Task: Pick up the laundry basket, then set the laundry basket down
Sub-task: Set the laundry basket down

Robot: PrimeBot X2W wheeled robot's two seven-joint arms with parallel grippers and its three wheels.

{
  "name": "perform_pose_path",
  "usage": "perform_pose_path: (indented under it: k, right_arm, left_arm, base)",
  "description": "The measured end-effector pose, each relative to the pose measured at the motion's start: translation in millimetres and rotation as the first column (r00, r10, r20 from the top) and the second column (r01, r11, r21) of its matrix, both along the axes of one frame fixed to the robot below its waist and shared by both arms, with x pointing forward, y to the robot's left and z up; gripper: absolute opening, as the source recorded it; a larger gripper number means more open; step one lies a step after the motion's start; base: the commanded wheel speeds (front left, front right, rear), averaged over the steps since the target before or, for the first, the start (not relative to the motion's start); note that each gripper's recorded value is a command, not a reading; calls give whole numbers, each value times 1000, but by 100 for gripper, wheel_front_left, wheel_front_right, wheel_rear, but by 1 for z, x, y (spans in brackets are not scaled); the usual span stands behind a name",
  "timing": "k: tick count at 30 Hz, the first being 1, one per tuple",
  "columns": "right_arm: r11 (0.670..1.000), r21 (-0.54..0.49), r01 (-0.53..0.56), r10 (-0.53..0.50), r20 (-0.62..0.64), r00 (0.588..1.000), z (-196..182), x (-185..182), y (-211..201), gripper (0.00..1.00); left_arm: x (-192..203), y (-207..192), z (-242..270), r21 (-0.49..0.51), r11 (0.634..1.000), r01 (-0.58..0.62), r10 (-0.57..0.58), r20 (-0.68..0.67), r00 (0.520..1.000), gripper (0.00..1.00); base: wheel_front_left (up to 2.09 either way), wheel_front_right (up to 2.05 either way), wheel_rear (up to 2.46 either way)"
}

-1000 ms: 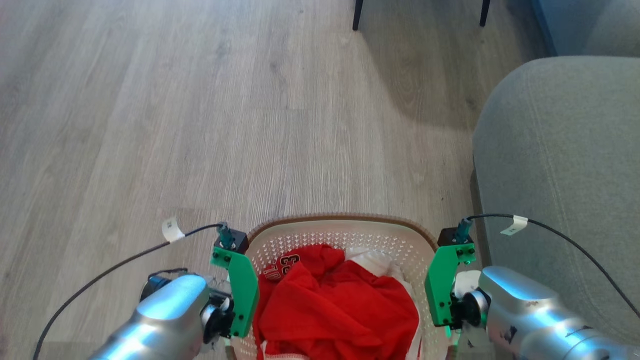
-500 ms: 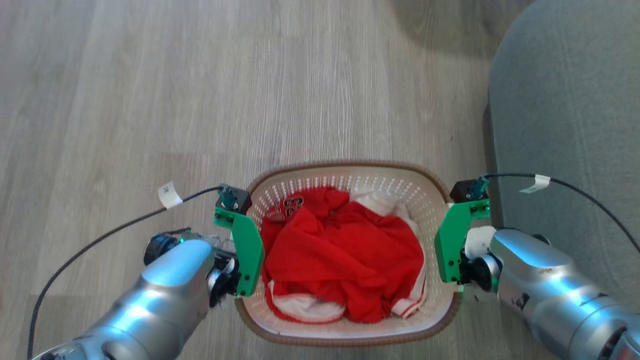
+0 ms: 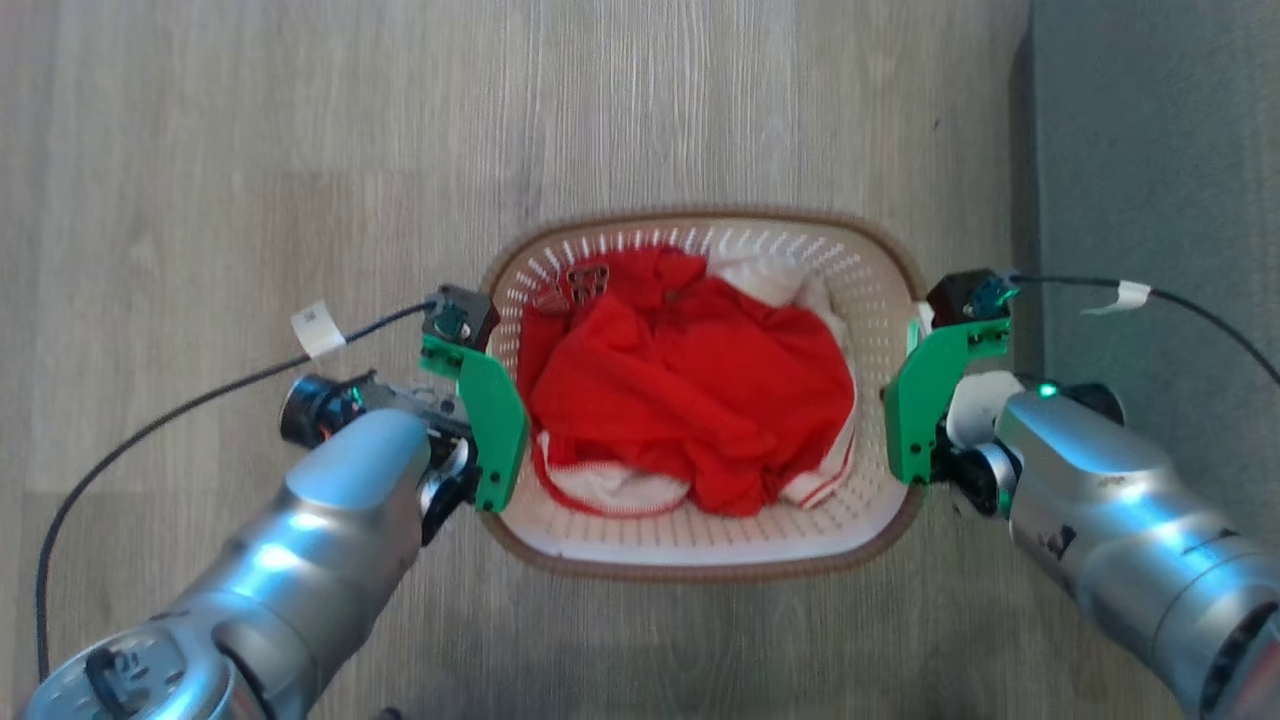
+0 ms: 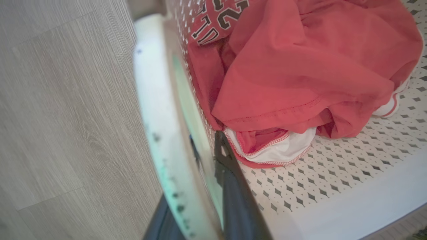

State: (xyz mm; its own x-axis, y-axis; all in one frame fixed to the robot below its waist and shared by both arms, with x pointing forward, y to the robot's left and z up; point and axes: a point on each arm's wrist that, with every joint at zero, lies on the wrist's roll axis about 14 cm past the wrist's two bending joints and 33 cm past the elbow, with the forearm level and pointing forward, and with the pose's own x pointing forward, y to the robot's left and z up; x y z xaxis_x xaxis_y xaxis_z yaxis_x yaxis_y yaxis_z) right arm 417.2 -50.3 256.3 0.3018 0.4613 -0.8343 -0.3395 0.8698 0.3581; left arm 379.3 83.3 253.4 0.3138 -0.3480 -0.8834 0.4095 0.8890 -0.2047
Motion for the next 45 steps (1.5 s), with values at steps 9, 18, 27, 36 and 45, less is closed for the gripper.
perform_pose_path:
  k: [9, 18, 27, 36, 45]
  right_arm:
    - [998, 9, 55, -55, -34, 998, -47, 3, -7, 0]
    - [992, 20, 123, -122, -37, 992, -85, 10, -12, 0]
    - [990, 19, 139, -139, -8, 990, -116, 17, -14, 0]
    - [992, 21, 123, -123, -12, 992, -123, 13, -10, 0]
    - [992, 29, 122, -123, 4, 992, -122, 22, -9, 0]
  left_arm:
    - [9, -10, -37, -25, 999, 33, -33, -3, 999, 0]
    - [14, -15, -71, -26, 999, 20, -20, -7, 1000, 0]
    - [20, -17, -96, -33, 999, 8, -9, -23, 1000, 0]
    - [17, -14, -100, -25, 1000, 0, -1, -33, 999, 0]
    - [12, -18, -102, -27, 1000, 8, -9, -41, 999, 100]
  base:
    - [0, 0, 0]
    - [0, 0, 0]
    - [0, 0, 0]
    - [0, 0, 0]
    - [0, 0, 0]
